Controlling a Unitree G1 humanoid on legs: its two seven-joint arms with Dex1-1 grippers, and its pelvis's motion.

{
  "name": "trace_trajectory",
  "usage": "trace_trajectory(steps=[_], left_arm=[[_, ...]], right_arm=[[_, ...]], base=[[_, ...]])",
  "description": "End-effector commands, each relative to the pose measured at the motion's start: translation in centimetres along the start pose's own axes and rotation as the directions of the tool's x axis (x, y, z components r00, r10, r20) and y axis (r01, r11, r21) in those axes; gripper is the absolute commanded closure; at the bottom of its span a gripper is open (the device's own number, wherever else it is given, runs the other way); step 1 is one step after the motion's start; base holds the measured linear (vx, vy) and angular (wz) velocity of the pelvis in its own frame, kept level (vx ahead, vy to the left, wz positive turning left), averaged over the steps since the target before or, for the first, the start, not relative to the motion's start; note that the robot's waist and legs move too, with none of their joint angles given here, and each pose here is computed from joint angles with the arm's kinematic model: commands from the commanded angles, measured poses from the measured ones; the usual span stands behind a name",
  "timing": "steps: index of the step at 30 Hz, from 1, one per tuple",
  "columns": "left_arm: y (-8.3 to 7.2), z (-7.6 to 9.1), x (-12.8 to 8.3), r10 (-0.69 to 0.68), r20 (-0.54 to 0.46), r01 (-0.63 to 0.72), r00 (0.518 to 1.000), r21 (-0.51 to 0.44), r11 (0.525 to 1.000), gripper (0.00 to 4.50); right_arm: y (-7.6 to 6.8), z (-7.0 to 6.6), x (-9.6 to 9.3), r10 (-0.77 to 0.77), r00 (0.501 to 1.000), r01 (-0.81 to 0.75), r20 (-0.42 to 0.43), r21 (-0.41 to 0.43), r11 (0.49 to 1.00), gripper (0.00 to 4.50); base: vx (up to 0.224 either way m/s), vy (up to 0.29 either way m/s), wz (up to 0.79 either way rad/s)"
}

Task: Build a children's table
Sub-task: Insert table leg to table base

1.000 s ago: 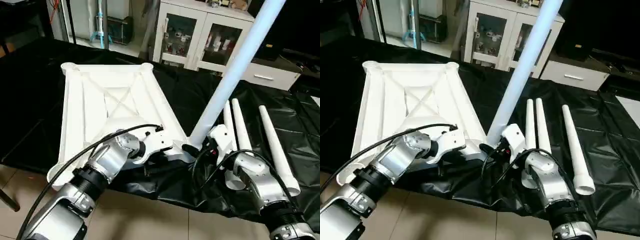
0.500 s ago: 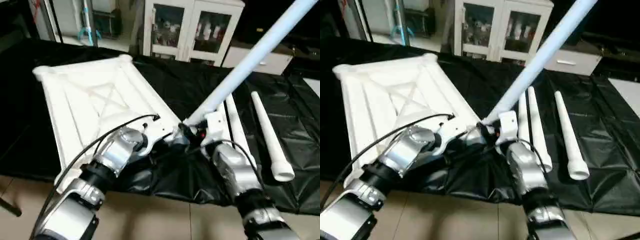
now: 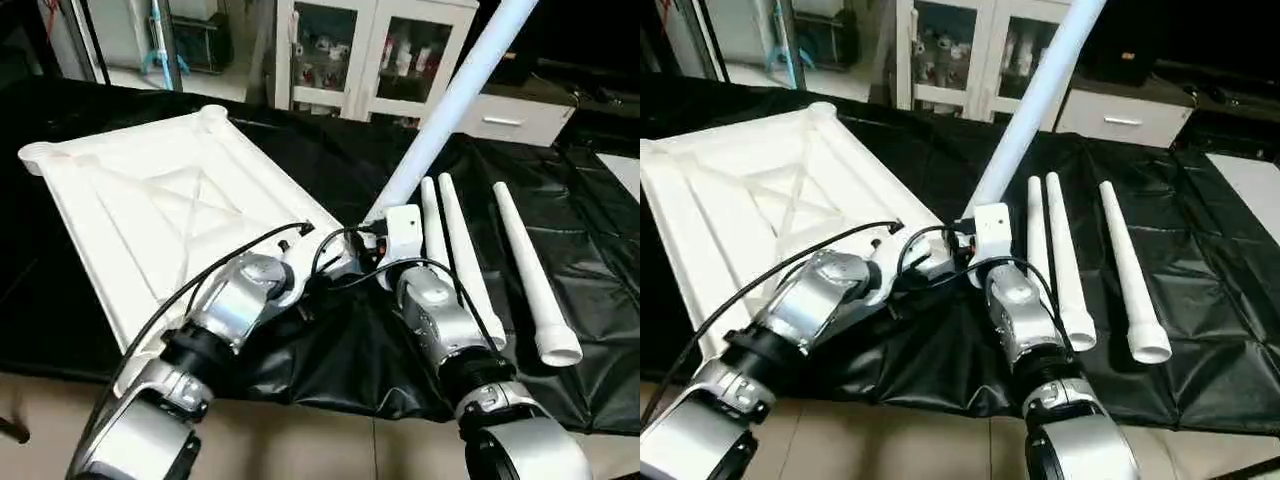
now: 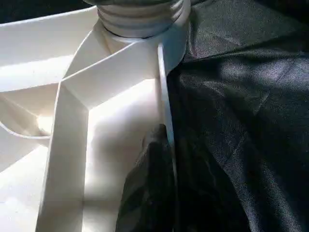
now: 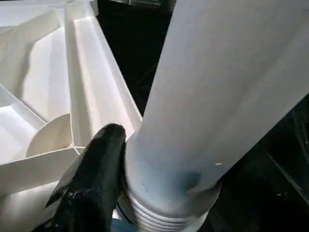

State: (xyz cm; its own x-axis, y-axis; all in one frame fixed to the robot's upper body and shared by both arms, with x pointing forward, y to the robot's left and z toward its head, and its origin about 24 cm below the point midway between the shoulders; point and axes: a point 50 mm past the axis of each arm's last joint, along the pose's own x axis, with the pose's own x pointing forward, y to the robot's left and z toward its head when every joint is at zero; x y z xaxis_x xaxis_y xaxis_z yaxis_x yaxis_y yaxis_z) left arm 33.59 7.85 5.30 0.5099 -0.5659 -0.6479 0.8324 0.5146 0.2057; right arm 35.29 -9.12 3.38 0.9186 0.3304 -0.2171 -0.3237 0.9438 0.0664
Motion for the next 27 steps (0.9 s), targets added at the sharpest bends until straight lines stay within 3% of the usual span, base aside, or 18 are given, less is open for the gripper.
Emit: trace_trajectory(steps=[1,3,6,8,9,11,13,14,15,16,21,23,26,27], left_arm=[[-1.6,-0.5,0.5,-0.112,0.005,0.112,0.994,0.019,0.994,4.50],[-1.7,-0.5,0.5,-0.121,0.006,0.121,0.993,0.021,0.992,4.50],[-2.1,-0.7,0.3,-0.175,0.003,0.174,0.985,0.081,0.981,4.50],[-2.1,-0.8,0.2,-0.184,0.001,0.183,0.983,0.094,0.979,4.50],[-1.9,-1.5,-0.1,-0.198,-0.020,0.199,0.980,0.131,0.971,4.50],[-1.6,-2.2,-0.5,-0.205,-0.043,0.210,0.978,0.171,0.963,4.50],[-1.5,-2.4,-0.6,-0.206,-0.048,0.212,0.977,0.184,0.960,4.50],[-1.4,-2.7,-0.8,-0.225,-0.056,0.231,0.973,0.192,0.954,4.50],[-1.1,-3.0,-1.3,-0.247,-0.062,0.255,0.967,0.261,0.931,4.50],[-1.1,-3.0,-1.3,-0.248,-0.062,0.256,0.967,0.263,0.930,4.50],[-0.6,-3.4,-2.8,-0.298,-0.040,0.296,0.954,0.303,0.906,4.50],[-0.2,-3.9,-3.6,-0.317,-0.050,0.315,0.947,0.329,0.890,4.50],[0.1,-4.2,-4.3,-0.335,-0.030,0.324,0.942,0.347,0.880,4.50],[0.1,-4.2,-4.3,-0.336,-0.025,0.324,0.941,0.348,0.880,4.50]], right_arm=[[-1.8,-4.9,-1.5,-0.080,0.972,0.080,-0.222,-0.011,0.997,1.96],[-1.8,-5.0,-1.5,-0.078,0.972,0.075,-0.222,-0.019,0.997,1.96],[-1.8,-3.0,-1.3,0.009,0.993,-0.010,-0.115,-0.010,1.000,1.96],[-1.8,-2.5,-1.3,0.028,0.995,-0.028,-0.092,-0.004,1.000,1.96],[-2.0,-0.6,-1.6,0.135,0.991,-0.135,-0.011,0.023,0.991,1.96],[-2.3,1.6,-2.3,0.252,0.964,-0.257,0.080,0.055,0.965,1.96],[-2.5,2.2,-2.7,0.287,0.952,-0.294,0.105,0.062,0.954,1.96],[-3.0,3.3,-3.3,0.337,0.931,-0.351,0.141,0.090,0.932,1.96],[-4.1,5.0,-4.8,0.434,0.882,-0.458,0.186,0.116,0.881,1.96],[-4.1,5.0,-4.8,0.436,0.880,-0.461,0.187,0.116,0.880,1.96],[-6.5,7.2,-7.6,0.562,0.788,-0.612,0.251,0.224,0.758,1.97],[-7.7,7.7,-8.7,0.610,0.746,-0.665,0.266,0.277,0.693,1.97],[-8.3,8.6,-10.0,0.660,0.680,-0.732,0.319,0.346,0.587,1.97],[-8.3,8.8,-10.2,0.662,0.673,-0.739,0.330,0.353,0.574,1.97]], base=[[0.000,0.000,0.00],[0.000,0.000,0.00],[0.000,0.000,0.00],[0.000,0.000,0.00],[0.000,0.000,0.00],[0.000,0.000,0.00],[0.000,0.000,0.00],[0.000,0.000,0.00],[0.000,0.000,0.00],[0.000,0.000,0.00],[0.000,0.000,0.00],[0.000,0.000,0.00],[0.000,0.000,0.00],[0.000,0.000,0.00]])
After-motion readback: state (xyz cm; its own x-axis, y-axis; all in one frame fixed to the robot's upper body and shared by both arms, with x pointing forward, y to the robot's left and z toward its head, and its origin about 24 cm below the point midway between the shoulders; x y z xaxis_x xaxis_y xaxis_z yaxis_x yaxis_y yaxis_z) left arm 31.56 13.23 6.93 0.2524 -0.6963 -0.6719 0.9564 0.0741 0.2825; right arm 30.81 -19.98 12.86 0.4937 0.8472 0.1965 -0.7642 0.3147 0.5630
